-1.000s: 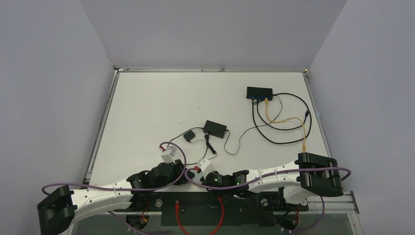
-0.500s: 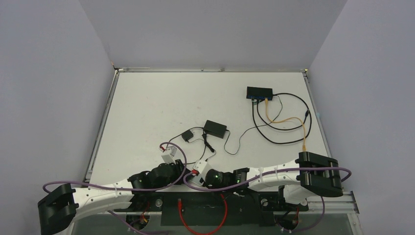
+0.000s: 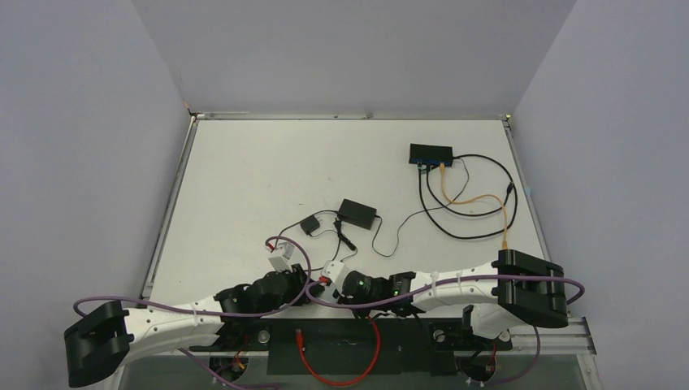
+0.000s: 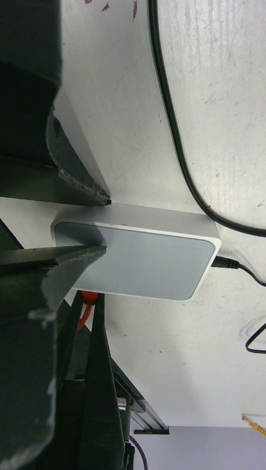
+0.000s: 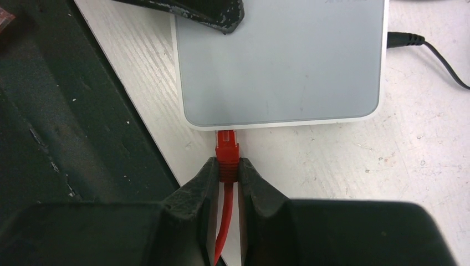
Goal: Insert the plug into the switch port
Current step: Pick up the switch port at the center of the board, then place the switch port at the center of the board.
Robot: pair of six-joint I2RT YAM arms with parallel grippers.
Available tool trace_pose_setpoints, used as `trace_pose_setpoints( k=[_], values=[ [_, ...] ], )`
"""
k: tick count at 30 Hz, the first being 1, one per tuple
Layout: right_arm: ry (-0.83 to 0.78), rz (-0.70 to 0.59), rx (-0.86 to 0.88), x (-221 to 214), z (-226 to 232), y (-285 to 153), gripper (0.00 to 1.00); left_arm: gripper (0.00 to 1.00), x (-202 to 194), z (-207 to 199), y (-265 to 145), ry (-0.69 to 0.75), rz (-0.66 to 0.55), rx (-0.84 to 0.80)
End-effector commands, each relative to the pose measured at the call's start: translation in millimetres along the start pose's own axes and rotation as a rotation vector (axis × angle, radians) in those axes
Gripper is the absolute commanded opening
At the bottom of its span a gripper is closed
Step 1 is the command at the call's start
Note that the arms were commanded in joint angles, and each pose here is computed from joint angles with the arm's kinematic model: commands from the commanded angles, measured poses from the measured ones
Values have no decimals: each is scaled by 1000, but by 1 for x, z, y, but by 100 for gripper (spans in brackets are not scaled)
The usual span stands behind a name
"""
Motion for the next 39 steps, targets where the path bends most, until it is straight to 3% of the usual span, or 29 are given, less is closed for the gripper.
trace_pose_setpoints(
  k=[1, 14, 21, 25, 32, 39],
  values=[
    [93, -424, -131, 119, -31, -11, 0, 27, -51, -28, -22, -7, 319, -162],
    [89, -261, -63, 87, -20, -4, 0, 29, -28, -39, -26, 49, 222, -124],
    [154, -200, -87, 54, -22, -9, 0, 46, -8, -40, -31, 75, 134, -51],
    [197, -221, -112, 48, -26, -23, 0, 54, 4, -49, -36, 80, 83, -55],
    [232, -232, -181, 35, -38, -44, 0, 58, 31, -60, -52, 98, -18, -20],
    [237, -339, -272, 57, -63, -71, 0, 61, 53, -69, -71, 96, -109, -22]
  ],
)
Point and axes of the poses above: each gripper's point midway between its finger pads, its own y axis out along the fingers, its own z axis along the line the jaws close on, x = y × z, the point moved 3 cm from there along -y, back along the fingers, and after that the axes turned 9 degrees about -y, right-handed, at the moved point
